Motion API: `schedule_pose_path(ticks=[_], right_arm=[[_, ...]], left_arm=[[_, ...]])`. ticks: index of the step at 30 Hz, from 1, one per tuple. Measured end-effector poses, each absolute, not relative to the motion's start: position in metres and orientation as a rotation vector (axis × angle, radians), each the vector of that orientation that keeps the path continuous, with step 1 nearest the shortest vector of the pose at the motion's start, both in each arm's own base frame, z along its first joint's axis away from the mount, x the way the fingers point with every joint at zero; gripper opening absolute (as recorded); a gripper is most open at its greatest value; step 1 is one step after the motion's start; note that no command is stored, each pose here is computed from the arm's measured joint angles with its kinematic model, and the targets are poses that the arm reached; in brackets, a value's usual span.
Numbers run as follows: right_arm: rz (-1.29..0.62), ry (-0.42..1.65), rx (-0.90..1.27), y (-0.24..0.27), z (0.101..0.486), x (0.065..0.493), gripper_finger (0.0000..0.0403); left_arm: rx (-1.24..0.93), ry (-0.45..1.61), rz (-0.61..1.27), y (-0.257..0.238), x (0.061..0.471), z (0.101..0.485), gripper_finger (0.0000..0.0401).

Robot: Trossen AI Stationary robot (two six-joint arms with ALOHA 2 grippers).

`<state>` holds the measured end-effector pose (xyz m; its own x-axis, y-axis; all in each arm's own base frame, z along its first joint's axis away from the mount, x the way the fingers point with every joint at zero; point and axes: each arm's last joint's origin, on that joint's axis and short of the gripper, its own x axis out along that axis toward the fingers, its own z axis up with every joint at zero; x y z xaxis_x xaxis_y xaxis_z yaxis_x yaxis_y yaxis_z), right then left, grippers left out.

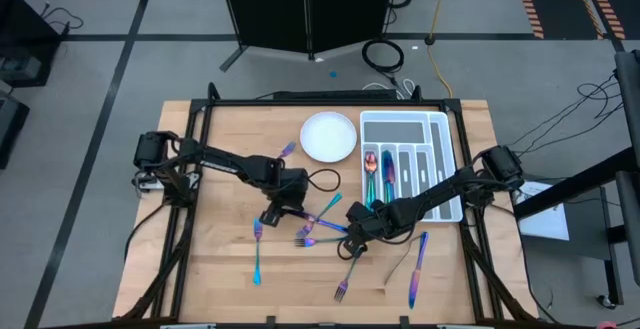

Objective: Sort silverware
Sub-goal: Put the purple knife on the white silverware tray

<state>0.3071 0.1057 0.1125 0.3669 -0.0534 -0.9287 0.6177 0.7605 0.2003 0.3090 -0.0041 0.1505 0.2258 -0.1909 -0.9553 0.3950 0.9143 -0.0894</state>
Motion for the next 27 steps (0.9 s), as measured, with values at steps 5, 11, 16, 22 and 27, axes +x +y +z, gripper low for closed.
schedule_pose_path(ticks=[5, 11, 16, 22, 27], right_arm=[[-0.462, 1.124, 0.582, 0.106, 0.113, 0.307, 0.0], [-0.463, 1.123, 0.58, 0.105, 0.113, 0.307, 0.0], [-0.465, 1.122, 0.579, 0.105, 0.113, 0.307, 0.0], [-0.464, 1.122, 0.577, 0.105, 0.113, 0.307, 0.0], [-0.464, 1.122, 0.577, 0.105, 0.113, 0.307, 0.0]], left_arm=[[0.201, 1.253, -0.419, -0.011, 0.311, 0.151, 0.0195], [0.175, 1.281, -0.396, -0.014, 0.314, 0.142, 0.0195], [0.129, 1.309, -0.354, -0.016, 0.317, 0.133, 0.0195], [0.09, 1.321, -0.3, -0.018, 0.318, 0.131, 0.0189], [0.01, 1.331, -0.198, -0.02, 0.318, 0.131, 0.0167]])
